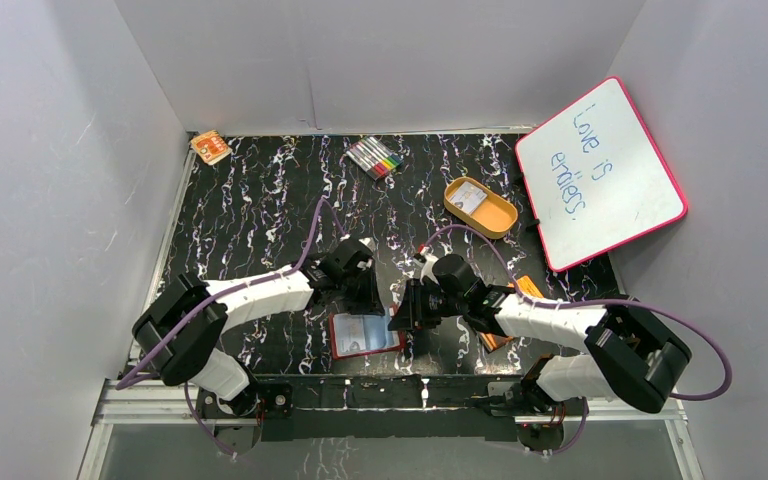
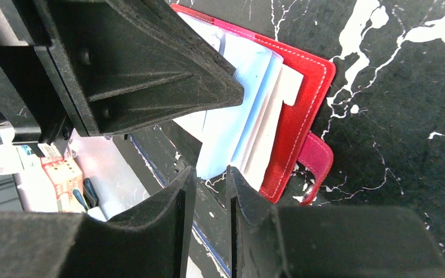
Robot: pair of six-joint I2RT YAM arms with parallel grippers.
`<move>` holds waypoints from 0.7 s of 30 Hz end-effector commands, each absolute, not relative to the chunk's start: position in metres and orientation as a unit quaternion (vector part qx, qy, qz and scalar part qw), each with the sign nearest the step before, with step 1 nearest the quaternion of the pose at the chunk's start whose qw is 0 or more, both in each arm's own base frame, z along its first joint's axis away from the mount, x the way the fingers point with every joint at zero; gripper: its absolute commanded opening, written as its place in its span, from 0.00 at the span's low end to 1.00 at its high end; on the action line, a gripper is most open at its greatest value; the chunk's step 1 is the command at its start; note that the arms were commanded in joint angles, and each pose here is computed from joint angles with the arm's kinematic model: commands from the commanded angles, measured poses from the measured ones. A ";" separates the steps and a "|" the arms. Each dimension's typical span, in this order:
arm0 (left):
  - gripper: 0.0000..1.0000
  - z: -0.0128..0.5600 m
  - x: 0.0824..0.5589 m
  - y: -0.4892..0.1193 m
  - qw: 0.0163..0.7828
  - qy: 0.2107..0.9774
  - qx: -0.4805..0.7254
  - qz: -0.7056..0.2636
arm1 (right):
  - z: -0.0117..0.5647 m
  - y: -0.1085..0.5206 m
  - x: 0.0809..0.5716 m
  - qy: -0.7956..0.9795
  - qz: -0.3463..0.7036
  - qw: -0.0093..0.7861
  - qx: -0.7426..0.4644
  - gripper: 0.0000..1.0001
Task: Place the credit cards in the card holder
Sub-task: Open the card holder at the center of the board.
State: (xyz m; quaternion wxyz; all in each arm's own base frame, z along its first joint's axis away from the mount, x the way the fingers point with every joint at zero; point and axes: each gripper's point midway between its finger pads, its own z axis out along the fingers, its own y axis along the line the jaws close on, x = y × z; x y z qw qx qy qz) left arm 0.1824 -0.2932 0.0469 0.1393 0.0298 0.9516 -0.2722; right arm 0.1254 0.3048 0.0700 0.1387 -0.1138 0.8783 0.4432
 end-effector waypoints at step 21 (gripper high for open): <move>0.81 0.129 0.188 -0.267 0.240 0.928 0.013 -0.286 | 0.146 0.227 0.222 0.899 0.267 0.345 0.022 0.57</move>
